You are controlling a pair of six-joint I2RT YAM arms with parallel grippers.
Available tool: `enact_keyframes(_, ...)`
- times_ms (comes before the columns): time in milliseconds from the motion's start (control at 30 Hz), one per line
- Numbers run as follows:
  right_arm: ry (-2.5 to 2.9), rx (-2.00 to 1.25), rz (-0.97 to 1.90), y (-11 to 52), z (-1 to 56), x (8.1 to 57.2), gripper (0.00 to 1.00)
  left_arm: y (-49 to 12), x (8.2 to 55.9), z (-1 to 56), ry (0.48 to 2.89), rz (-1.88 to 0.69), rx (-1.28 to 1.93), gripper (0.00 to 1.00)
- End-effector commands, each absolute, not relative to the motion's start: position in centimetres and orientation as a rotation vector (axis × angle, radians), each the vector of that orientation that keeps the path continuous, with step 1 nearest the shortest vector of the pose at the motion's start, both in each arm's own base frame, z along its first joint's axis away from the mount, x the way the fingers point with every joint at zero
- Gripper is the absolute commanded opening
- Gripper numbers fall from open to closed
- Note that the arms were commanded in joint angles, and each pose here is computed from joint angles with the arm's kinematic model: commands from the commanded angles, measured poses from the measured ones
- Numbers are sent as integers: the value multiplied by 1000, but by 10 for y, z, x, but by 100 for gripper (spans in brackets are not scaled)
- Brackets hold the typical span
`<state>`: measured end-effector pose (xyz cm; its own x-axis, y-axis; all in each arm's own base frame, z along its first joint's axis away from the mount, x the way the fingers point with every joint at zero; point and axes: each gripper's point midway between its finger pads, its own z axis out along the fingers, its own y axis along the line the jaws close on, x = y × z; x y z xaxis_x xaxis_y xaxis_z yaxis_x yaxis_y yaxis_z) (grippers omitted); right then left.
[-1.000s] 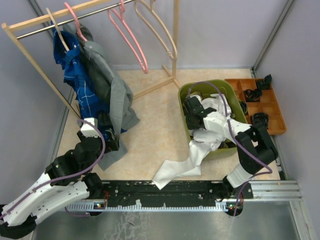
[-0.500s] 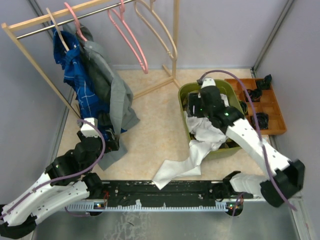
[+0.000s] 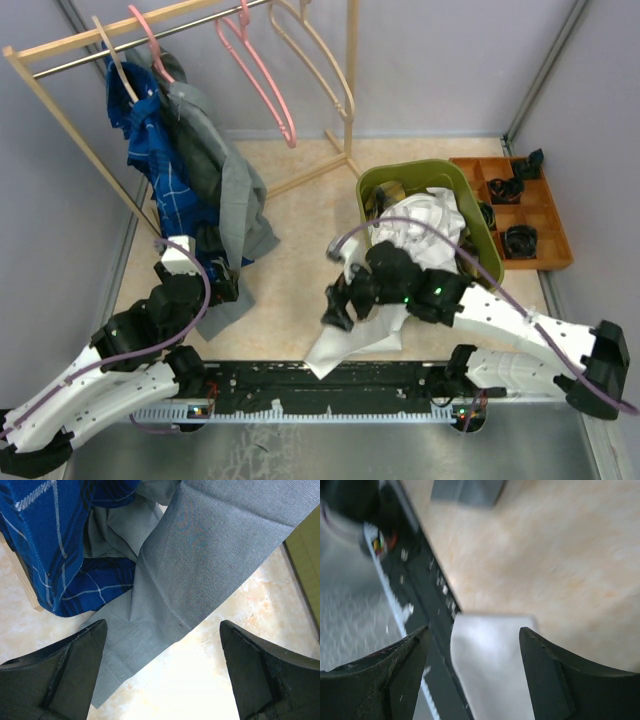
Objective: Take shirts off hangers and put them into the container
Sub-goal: Place the shirt in the bin.
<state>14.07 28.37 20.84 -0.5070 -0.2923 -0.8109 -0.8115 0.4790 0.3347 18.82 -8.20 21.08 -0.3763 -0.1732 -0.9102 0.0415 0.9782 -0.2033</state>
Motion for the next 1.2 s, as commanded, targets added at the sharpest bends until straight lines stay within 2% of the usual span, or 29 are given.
enact_keyframes(0, 2011, -1221, 979, 298, 160, 87, 73, -80, 189, 222, 1911, -252, -119, 99)
enact_keyframes(233, 1869, -1459, 994, 308, 119, 43, 78, -81, 189, 222, 1914, -251, -117, 99)
enact_keyframes(467, 1906, -1615, 851, 305, 78, 38, 85, -82, 190, 221, 1919, -246, -113, 99)
enact_keyframes(633, 1968, -1677, 639, 301, 53, 52, 83, -81, 189, 221, 1918, -247, -117, 99)
enact_keyframes(667, 1976, -1666, 564, 300, 51, 59, 80, -81, 189, 221, 1916, -247, -119, 99)
enact_keyframes(700, 1986, -1641, 515, 299, 54, 66, 72, -81, 189, 221, 1917, -246, -117, 99)
enact_keyframes(833, 1923, -1479, 546, 320, 106, 82, 5, -81, 190, 220, 1920, -243, -117, 99)
enact_keyframes(867, 1895, -1427, 545, 320, 119, 88, 0, -81, 190, 220, 1920, -242, -116, 99)
enact_keyframes(967, 1852, -1221, 446, 302, 157, 116, 0, -81, 190, 220, 1921, -240, -116, 99)
enact_keyframes(1167, 1729, -576, 174, 208, 274, 178, 0, -81, 190, 221, 1918, -246, -115, 99)
